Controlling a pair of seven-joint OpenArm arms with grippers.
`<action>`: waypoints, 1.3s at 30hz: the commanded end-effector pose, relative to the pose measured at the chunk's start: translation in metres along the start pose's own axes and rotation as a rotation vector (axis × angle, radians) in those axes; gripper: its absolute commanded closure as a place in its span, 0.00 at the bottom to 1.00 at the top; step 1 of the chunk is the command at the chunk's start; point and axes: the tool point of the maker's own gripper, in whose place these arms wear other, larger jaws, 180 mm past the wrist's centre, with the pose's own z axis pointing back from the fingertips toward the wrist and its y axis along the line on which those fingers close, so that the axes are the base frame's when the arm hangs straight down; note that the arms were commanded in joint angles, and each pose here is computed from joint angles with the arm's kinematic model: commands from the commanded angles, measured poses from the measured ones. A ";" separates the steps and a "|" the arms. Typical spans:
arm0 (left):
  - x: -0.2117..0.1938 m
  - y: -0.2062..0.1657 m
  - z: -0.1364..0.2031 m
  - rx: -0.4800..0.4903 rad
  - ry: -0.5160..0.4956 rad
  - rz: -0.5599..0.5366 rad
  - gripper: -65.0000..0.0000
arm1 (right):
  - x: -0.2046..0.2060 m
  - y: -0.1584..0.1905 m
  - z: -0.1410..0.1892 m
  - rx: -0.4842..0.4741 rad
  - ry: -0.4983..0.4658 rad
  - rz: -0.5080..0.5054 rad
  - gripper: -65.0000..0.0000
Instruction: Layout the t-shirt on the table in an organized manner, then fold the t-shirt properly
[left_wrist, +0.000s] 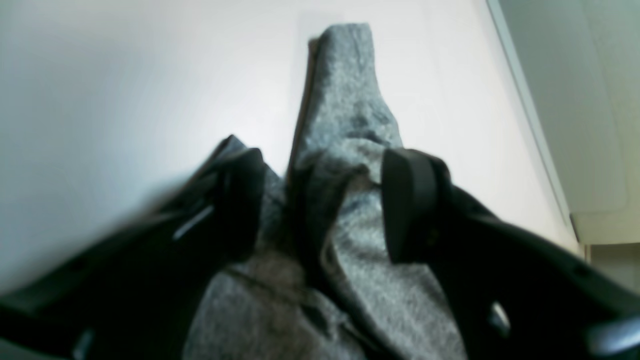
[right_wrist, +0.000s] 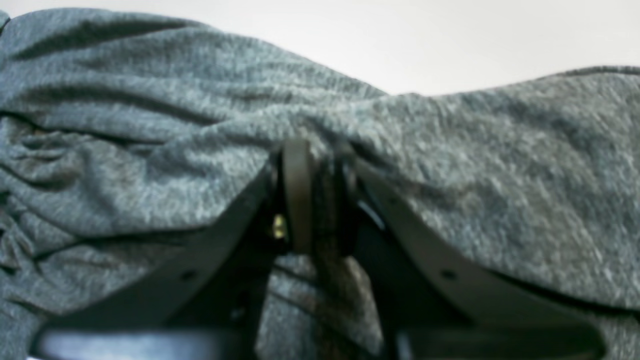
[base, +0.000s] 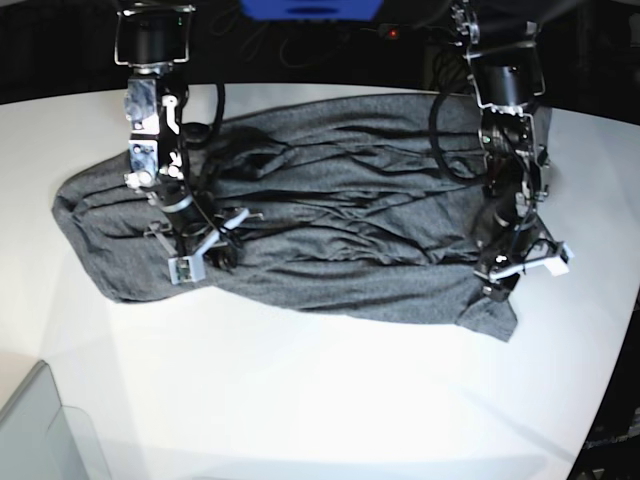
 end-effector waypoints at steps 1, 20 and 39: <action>-0.006 0.015 0.006 0.055 0.060 0.019 0.41 | 0.021 0.000 0.000 0.009 -0.064 0.006 0.89; 0.004 -0.113 0.000 -0.202 0.079 -0.272 0.41 | 0.025 -0.003 0.001 0.006 -0.070 0.021 0.89; -0.036 -0.148 -0.012 -0.197 0.040 -0.832 0.41 | 0.023 -0.004 0.000 0.006 -0.066 0.019 0.89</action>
